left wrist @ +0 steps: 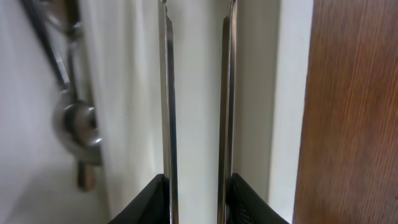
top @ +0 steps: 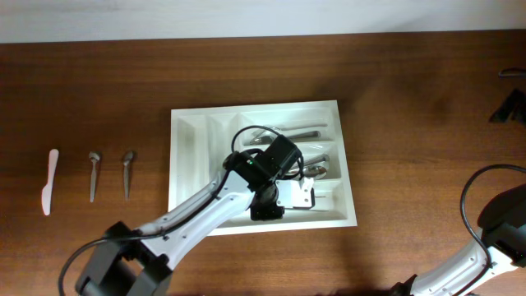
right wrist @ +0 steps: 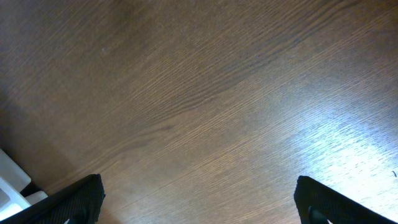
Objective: Pack container
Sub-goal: 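Carry the sticks right into the tray's lower long compartment and release, then move the left gripper back over the two spoons on the left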
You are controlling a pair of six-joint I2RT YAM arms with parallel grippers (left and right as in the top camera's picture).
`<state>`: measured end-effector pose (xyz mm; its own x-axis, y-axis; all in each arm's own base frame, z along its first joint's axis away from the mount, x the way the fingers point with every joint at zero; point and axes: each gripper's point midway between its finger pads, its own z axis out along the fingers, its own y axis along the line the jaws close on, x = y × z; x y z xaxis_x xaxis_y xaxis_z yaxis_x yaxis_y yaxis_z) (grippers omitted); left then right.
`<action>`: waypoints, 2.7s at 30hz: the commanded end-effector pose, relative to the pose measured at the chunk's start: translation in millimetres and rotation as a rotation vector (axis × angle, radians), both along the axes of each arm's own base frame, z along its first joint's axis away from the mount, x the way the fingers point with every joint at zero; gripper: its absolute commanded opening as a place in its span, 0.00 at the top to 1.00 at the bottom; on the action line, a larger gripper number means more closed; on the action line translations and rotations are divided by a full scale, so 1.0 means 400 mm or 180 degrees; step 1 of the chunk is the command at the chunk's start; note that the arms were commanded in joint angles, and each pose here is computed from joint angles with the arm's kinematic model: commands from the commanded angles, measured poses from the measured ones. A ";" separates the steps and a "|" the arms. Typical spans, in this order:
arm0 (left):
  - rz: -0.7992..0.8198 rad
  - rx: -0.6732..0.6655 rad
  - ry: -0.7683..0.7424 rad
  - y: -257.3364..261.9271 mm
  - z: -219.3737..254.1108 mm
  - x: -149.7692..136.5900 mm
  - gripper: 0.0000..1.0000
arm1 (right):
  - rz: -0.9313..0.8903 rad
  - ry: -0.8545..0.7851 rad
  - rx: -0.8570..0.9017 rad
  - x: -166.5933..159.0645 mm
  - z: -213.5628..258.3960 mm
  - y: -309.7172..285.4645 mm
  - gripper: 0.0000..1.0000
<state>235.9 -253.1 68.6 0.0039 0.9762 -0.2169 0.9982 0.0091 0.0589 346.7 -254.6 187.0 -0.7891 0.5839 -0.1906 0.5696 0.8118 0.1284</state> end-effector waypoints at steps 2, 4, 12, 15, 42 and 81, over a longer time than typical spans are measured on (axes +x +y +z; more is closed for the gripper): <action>-0.0109 -0.0063 0.0120 -0.018 -0.012 -0.012 0.66 | -0.0017 -0.0011 0.0019 0.003 0.000 0.004 0.01; -0.0107 -0.0055 0.0128 -0.018 -0.015 -0.013 0.59 | -0.0017 -0.0012 0.0018 0.003 0.000 0.003 0.01; -0.0105 -0.0058 0.0120 -0.018 -0.015 -0.011 0.30 | -0.0017 -0.0011 0.0019 0.003 0.000 0.004 0.01; -0.0105 -0.0085 0.0077 -0.024 -0.008 -0.002 0.30 | -0.0017 -0.0012 0.0018 0.003 0.000 0.003 0.01; 0.4883 -0.0186 -0.0395 0.384 0.307 0.330 0.01 | -0.0017 -0.0012 0.0018 0.003 0.000 0.003 0.01; 0.5596 0.0104 0.0136 0.891 -0.026 0.276 0.01 | -0.0017 -0.0012 0.0018 0.003 0.000 0.003 0.01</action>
<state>350.1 108.6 73.9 -0.9560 -0.2024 -0.2126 -0.2236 0.9713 0.0808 346.7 -254.6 187.0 -0.7891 0.5839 -0.1906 0.5696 0.8118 0.1284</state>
